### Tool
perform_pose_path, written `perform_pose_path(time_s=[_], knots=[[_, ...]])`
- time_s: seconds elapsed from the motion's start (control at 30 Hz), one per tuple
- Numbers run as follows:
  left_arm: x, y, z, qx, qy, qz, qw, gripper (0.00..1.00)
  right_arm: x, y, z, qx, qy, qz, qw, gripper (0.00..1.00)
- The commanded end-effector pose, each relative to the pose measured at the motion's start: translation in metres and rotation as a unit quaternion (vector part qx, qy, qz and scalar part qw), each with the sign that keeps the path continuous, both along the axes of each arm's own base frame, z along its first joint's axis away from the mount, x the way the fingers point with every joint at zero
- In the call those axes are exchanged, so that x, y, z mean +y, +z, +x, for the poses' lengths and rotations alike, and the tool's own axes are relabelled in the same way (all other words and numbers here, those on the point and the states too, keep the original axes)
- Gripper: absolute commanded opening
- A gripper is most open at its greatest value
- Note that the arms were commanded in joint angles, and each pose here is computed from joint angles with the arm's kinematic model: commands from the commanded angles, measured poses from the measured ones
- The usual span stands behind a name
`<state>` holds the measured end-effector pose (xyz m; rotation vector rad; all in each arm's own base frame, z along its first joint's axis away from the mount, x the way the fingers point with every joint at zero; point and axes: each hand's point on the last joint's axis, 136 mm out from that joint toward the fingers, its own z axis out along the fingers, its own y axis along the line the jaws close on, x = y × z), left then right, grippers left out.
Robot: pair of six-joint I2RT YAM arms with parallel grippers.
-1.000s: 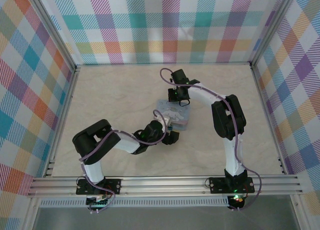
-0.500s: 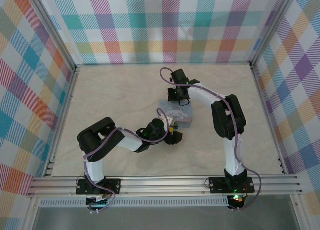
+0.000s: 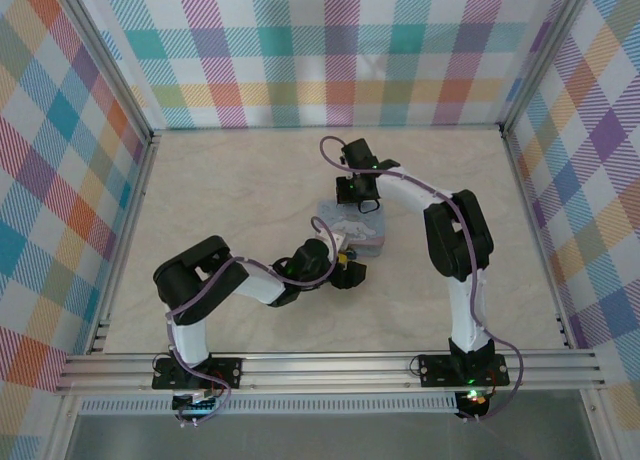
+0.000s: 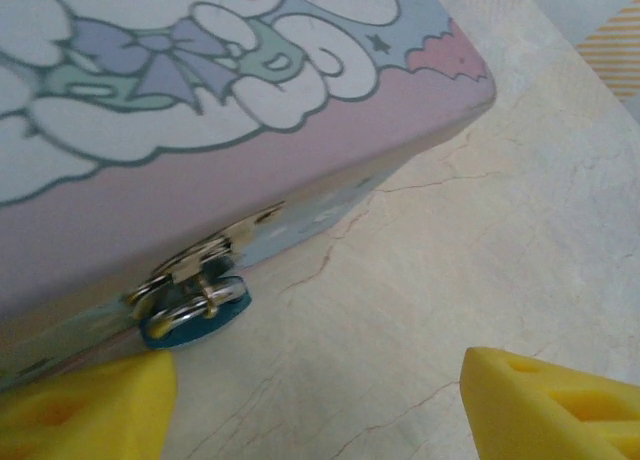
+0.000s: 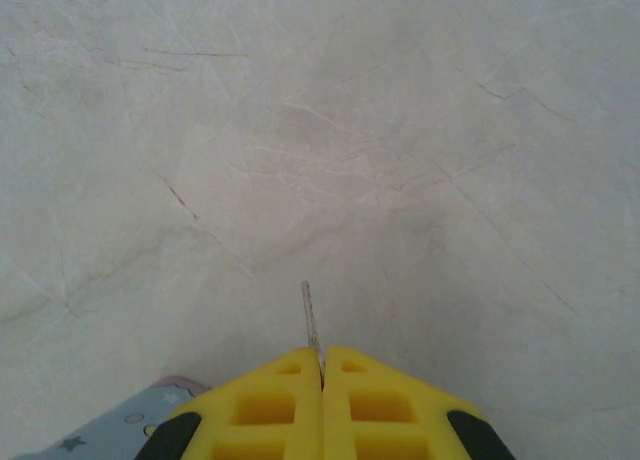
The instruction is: Unlock a padlock with a key
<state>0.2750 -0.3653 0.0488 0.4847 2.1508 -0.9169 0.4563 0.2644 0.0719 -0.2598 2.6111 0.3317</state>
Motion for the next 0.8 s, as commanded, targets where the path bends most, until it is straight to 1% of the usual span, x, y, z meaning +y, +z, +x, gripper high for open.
perform_pose_path(time_s=[0.0,0.1,0.2,0.47,0.53,0.57,0.63,0.67,0.77], knots=[[0.017,0.013,0.012,-0.032,0.043,0.011,0.999,0.76,-0.014,0.026,-0.009,-0.006,0.001,-0.026,1.000,0.00],[0.021,0.015,0.011,-0.036,0.045,0.013,0.998,0.77,-0.030,0.042,-0.001,-0.021,-0.019,-0.028,0.999,0.00],[0.021,0.017,0.010,-0.039,0.041,0.018,0.998,0.79,-0.047,0.049,0.003,-0.026,-0.038,-0.041,0.998,0.00],[0.017,0.014,0.011,-0.036,0.035,0.021,0.999,0.82,-0.101,0.029,-0.006,-0.007,-0.104,-0.078,0.991,0.00],[0.015,0.013,0.010,-0.034,0.033,0.017,0.999,0.83,-0.108,0.023,-0.010,-0.002,-0.111,-0.087,0.990,0.00],[0.014,0.013,0.010,-0.033,0.030,0.016,0.999,0.89,-0.110,0.020,-0.011,-0.002,-0.112,-0.090,0.990,0.00],[0.012,0.012,0.010,-0.032,0.027,0.017,0.999,0.95,-0.111,0.012,-0.014,0.006,-0.110,-0.093,0.990,0.00],[0.010,0.012,0.010,-0.034,0.021,0.015,0.999,0.93,-0.110,0.008,-0.015,0.011,-0.107,-0.091,0.990,0.00],[0.007,0.008,0.012,-0.028,0.020,0.018,0.999,0.92,-0.105,0.001,-0.019,0.020,-0.103,-0.077,0.991,0.00]])
